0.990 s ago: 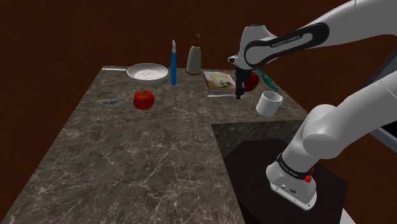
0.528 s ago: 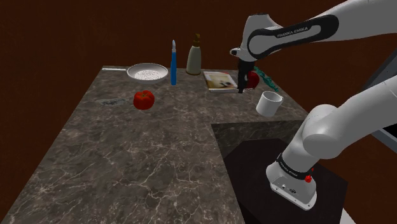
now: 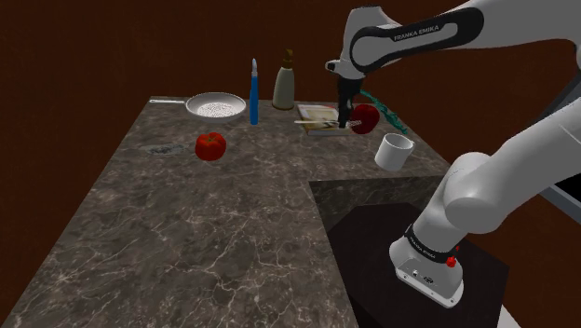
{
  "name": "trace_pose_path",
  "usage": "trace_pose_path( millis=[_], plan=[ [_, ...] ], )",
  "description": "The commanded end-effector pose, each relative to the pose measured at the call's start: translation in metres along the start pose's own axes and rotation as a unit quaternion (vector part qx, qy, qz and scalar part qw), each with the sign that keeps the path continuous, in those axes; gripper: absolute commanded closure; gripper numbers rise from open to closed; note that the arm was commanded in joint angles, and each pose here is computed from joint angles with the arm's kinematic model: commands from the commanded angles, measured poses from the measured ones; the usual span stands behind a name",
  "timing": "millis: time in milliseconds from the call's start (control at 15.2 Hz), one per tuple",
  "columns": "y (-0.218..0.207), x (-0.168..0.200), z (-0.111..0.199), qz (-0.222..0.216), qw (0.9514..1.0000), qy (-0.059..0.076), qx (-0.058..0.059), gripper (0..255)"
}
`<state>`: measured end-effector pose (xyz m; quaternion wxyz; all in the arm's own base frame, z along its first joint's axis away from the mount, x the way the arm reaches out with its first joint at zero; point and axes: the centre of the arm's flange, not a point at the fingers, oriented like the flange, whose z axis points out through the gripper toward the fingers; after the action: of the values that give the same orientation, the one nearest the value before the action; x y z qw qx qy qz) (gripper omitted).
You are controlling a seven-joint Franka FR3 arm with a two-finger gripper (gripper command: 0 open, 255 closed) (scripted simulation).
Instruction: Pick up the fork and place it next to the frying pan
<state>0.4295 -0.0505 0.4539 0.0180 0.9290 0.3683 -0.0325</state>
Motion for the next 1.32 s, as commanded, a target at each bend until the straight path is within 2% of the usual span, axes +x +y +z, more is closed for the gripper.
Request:
trace_pose_path(
  millis=[0, 1188, 1254],
  plan=[
    [0.002, 0.024, 0.0, 0.0, 1.0, 0.0, 0.0, 255],
    [0.028, 0.26, -0.018, 0.0, 1.0, 0.0, 0.0, 255],
    [0.028, 0.26, -0.013, 0.0, 1.0, 0.0, 0.0, 255]
  ],
)
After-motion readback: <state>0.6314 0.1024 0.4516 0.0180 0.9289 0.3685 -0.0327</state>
